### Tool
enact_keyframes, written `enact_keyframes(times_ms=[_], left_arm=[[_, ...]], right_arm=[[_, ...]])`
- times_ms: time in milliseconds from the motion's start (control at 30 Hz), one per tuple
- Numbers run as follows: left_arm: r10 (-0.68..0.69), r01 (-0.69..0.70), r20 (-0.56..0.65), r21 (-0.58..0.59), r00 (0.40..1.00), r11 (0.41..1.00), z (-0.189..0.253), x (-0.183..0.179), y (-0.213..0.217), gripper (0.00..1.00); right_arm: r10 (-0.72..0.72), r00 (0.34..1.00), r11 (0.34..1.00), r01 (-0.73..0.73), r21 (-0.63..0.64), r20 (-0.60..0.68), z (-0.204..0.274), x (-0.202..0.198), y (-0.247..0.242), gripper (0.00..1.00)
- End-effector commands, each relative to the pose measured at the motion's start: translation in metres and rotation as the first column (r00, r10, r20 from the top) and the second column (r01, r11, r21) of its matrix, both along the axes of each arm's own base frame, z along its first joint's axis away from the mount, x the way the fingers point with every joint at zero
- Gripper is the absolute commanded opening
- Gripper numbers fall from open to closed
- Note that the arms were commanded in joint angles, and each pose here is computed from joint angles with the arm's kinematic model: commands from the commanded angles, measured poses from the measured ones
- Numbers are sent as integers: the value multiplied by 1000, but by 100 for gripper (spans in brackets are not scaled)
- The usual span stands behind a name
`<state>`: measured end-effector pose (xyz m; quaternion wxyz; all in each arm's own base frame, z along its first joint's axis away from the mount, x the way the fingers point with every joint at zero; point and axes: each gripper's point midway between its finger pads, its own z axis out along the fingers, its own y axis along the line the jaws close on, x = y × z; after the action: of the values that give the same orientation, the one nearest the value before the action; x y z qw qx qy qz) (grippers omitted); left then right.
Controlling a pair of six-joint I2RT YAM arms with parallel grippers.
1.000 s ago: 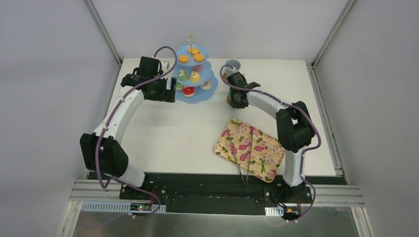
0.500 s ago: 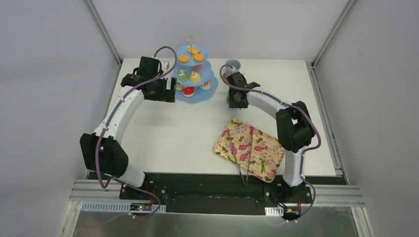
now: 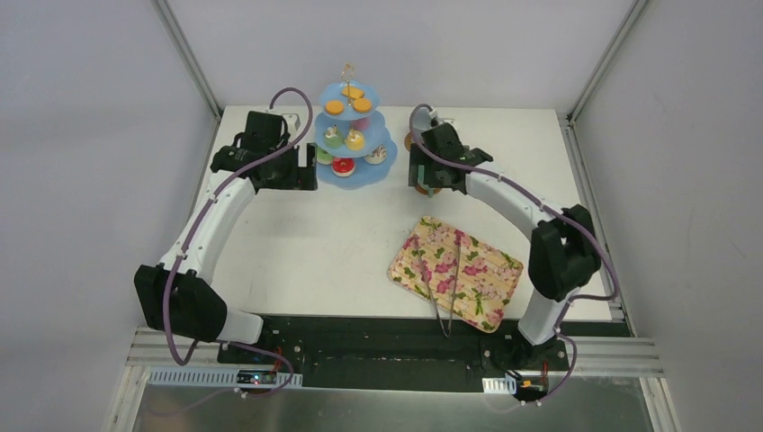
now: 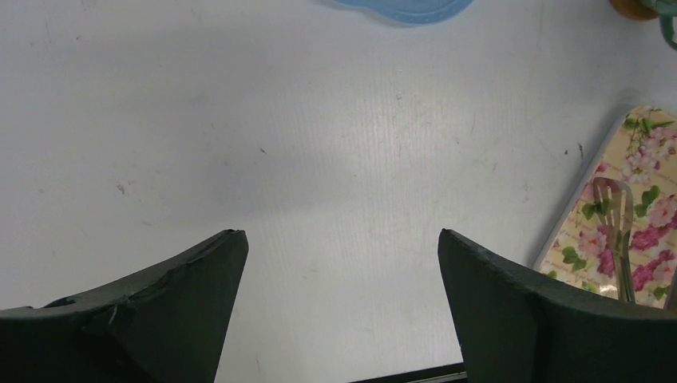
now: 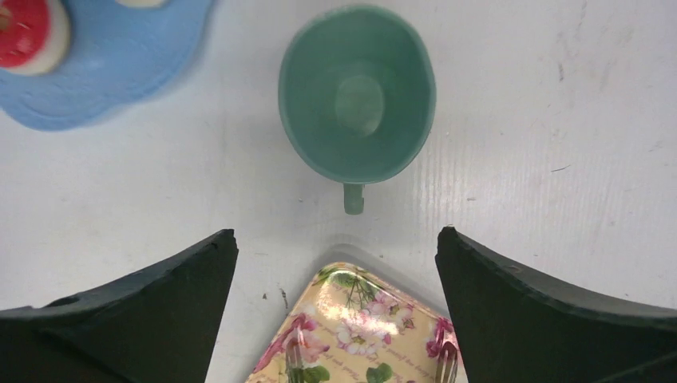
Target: Serve the afternoon tea
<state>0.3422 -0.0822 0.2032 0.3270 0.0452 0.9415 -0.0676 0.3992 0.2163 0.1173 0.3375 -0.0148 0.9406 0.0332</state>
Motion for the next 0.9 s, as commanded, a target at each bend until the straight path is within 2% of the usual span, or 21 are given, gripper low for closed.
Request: enact_keyframes(times_ms=[0, 133, 300, 433, 500, 600, 867], left_arm=[[68, -56, 118, -99, 991, 993, 37, -1, -2, 95], [121, -96, 194, -136, 973, 986, 67, 6, 0, 95], [227, -162, 345, -209, 910, 965, 133, 8, 10, 96], [325, -218, 451, -273, 831, 937, 199, -6, 25, 98], [342, -218, 492, -293, 801, 931, 222, -16, 29, 99], [389, -246, 533, -320, 751, 915, 243, -32, 40, 99], [482, -208, 553, -485, 680, 849, 281, -56, 38, 99]], right_arm=[[-17, 979, 998, 4, 64, 204, 77, 4, -8, 99], [-96, 934, 991, 56, 124, 345, 134, 4, -25, 100], [-202, 871, 977, 146, 155, 449, 213, -17, -61, 100], [-254, 767, 962, 137, 236, 589, 302, -51, -92, 100], [-264, 709, 956, 102, 275, 654, 333, -69, -104, 100], [-324, 631, 939, 125, 319, 705, 360, -90, -128, 100], [-309, 548, 947, 105, 303, 777, 386, -133, -160, 100]])
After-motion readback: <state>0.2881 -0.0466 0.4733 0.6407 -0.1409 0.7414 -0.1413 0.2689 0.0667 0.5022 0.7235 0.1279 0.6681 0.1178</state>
